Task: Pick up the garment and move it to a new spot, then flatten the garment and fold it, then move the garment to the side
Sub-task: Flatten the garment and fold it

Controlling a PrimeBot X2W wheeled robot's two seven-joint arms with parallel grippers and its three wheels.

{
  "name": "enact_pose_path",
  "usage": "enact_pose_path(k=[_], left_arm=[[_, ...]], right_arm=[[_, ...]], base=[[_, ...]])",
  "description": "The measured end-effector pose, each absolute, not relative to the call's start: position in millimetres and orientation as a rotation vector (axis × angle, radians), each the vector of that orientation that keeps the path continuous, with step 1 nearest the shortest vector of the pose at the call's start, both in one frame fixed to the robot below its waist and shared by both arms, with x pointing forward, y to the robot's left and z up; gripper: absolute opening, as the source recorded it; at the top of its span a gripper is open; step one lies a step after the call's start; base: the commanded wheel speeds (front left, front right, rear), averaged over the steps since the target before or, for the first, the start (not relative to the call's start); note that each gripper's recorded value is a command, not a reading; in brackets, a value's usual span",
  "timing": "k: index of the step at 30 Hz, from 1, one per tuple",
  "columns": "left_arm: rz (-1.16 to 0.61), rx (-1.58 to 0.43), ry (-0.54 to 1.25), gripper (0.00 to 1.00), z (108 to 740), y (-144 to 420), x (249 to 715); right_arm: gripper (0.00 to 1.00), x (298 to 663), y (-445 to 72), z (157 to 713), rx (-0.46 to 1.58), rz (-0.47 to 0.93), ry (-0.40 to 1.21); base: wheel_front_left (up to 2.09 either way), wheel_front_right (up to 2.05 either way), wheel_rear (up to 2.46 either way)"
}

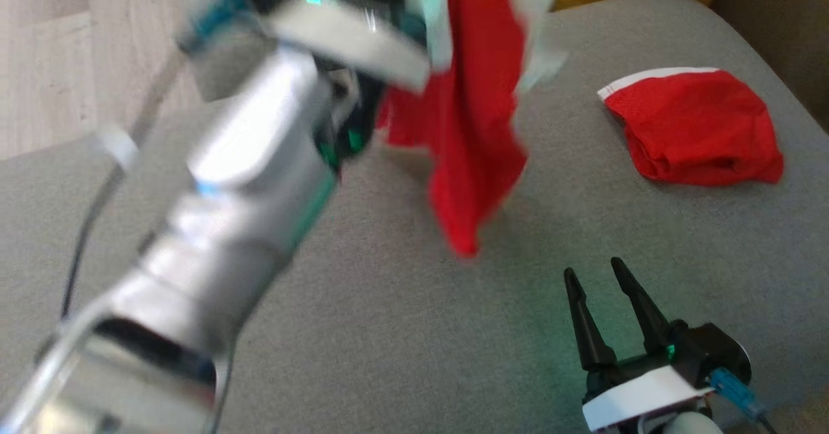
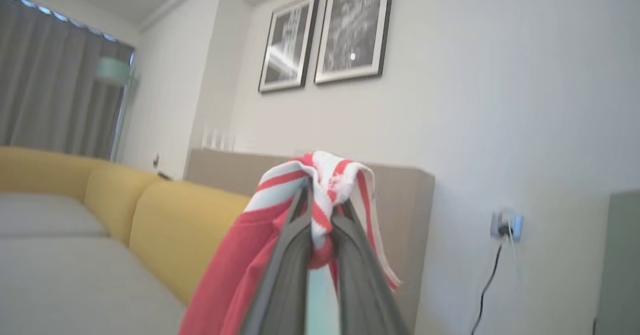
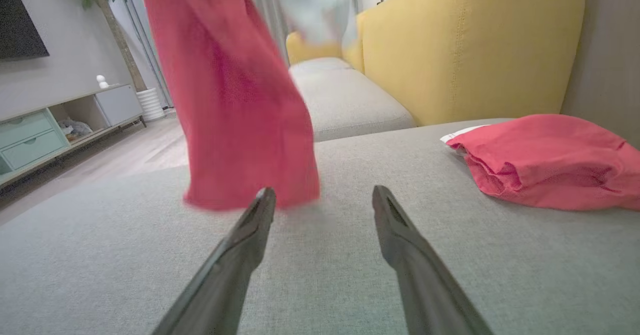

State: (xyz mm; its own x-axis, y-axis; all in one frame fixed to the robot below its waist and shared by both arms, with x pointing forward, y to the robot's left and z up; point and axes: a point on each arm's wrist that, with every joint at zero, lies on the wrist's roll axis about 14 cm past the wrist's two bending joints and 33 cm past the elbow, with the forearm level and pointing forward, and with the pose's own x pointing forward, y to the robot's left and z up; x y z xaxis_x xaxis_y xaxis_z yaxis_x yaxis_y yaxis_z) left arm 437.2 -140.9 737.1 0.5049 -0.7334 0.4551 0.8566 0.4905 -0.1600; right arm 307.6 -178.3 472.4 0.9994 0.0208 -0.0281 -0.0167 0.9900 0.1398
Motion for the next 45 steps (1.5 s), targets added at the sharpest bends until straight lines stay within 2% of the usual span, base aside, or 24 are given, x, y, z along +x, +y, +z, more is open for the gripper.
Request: enact_pose_path(k=[3,6,9,12,14,17,20,30,39,40,41,42,45], left_arm=[[-0.932,-0.448,-0.495,0.0,805.3,-119.4,445.5],[-0.832,-0.458,-0.563,0.0,834.5,-82.6,463.4],[-0.663,-0.437,-0.464,0.0,793.1,-33.2,499.5],[-0.486,-0.402,-0.181,0.0,672.3,20.4,521.5],[-0.374,-0.386,0.031,0.0,574.7,55.6,509.1],[-0.245,-0.388,0.299,0.0,457.0,94.8,461.8],[-0.183,-0.415,0.431,0.0,400.4,112.7,418.6],[-0.282,-0.47,0.497,0.0,373.6,89.8,345.8],[-0.118,-0.252,0.447,0.0,390.6,184.0,316.7],[-0.092,-0.216,0.434,0.06,395.4,196.4,318.1],[-0.079,-0.172,0.43,0.83,399.0,206.5,319.4],[-0.061,-0.124,0.423,1.0,402.9,216.5,321.5],[-0.046,0.004,0.381,1.0,422.7,234.5,334.3]], right_arm=[[1.0,306.2,-177.7,472.3,0.144,0.02,0.028],[1.0,305.1,-174.1,469.6,0.148,0.031,0.036],[1.0,305.6,-167.8,468.9,0.152,0.051,0.038],[1.0,309.0,-164.2,471.8,0.152,0.065,0.029],[1.0,311.3,-162.9,472.9,0.151,0.071,0.026],[1.0,314.1,-161.5,472.2,0.151,0.076,0.03],[1.0,315.8,-161.0,469.9,0.152,0.078,0.038],[1.0,324.6,-152.2,466.0,0.16,0.11,0.054],[1.0,330.6,-138.0,460.3,0.162,0.159,0.076],[1.0,331.4,-135.6,459.6,0.163,0.167,0.078],[1.0,332.2,-134.0,458.9,0.163,0.172,0.081],[1.0,332.9,-132.9,458.2,0.163,0.175,0.084],[1.0,334.9,-131.0,455.8,0.163,0.181,0.092]], base=[[0.0,0.0,0.0],[0.0,0.0,0.0],[0.0,0.0,0.0],[0.0,0.0,0.0],[0.0,0.0,0.0],[0.0,0.0,0.0],[0.0,0.0,0.0],[0.0,0.0,0.0],[0.0,0.0,0.0],[0.0,0.0,0.0],[0.0,0.0,0.0],[0.0,0.0,0.0],[0.0,0.0,0.0]])
